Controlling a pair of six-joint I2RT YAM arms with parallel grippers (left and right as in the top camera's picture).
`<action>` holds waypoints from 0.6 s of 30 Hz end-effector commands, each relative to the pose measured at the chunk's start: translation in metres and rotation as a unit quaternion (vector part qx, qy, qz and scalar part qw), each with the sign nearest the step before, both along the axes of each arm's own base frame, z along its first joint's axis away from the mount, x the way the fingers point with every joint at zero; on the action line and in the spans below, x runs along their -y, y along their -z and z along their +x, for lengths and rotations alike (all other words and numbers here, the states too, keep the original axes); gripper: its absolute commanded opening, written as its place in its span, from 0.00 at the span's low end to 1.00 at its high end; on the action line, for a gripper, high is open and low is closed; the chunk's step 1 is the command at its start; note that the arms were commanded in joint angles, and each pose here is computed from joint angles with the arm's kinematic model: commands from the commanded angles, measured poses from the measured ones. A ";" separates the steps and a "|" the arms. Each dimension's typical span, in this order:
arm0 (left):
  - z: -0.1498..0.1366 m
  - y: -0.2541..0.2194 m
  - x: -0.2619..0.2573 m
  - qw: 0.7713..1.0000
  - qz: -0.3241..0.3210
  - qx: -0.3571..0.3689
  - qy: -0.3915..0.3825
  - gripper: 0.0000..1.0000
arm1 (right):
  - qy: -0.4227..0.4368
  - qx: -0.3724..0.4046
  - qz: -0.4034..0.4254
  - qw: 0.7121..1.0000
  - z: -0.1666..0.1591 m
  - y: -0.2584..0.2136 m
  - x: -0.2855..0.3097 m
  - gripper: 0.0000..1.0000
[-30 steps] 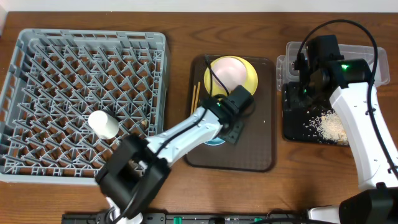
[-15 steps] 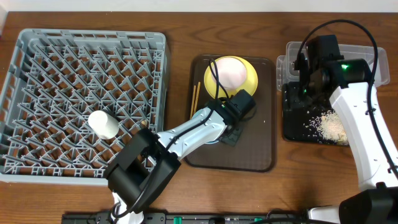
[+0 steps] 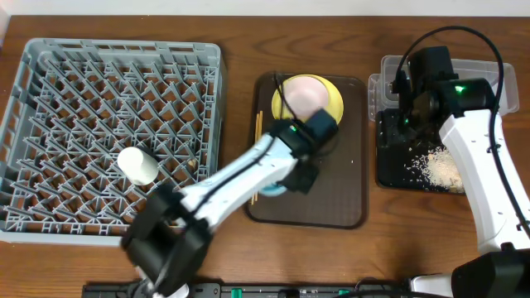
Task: Sort waste into correct bins and load items into the dishwasher
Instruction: 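Carry the light-blue bowl left and place it in the rack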
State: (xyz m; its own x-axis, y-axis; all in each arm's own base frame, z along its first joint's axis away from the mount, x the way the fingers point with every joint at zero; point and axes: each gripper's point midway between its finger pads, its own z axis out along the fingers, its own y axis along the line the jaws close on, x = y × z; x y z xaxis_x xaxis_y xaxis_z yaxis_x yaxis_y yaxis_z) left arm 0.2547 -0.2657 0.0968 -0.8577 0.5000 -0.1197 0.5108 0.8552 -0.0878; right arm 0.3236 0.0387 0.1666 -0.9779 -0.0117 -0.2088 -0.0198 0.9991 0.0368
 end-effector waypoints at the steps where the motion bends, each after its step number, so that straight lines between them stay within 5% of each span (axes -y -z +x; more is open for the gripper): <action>1: 0.028 -0.066 -0.007 0.996 -0.059 0.071 0.015 0.06 | 0.013 0.006 -0.004 1.000 0.003 -0.004 0.006 0.73; 7: 0.063 -0.105 -0.054 0.983 -0.160 0.068 -0.056 0.06 | 0.013 0.002 -0.005 1.000 0.001 -0.003 0.006 0.73; 18: 0.116 -0.140 -0.157 0.924 -0.351 0.070 -0.136 0.06 | 0.014 -0.001 -0.005 1.000 -0.001 -0.003 0.007 0.73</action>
State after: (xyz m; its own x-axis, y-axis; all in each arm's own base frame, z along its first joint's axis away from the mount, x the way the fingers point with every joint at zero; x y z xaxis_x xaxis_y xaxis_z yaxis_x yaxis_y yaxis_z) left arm 0.3704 -0.1104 0.2174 -0.9214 0.0228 -0.3880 0.2406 0.8175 -0.5233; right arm 0.3207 0.0356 0.1659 -0.9805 -0.0067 -0.1964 -0.0127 0.9995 0.0293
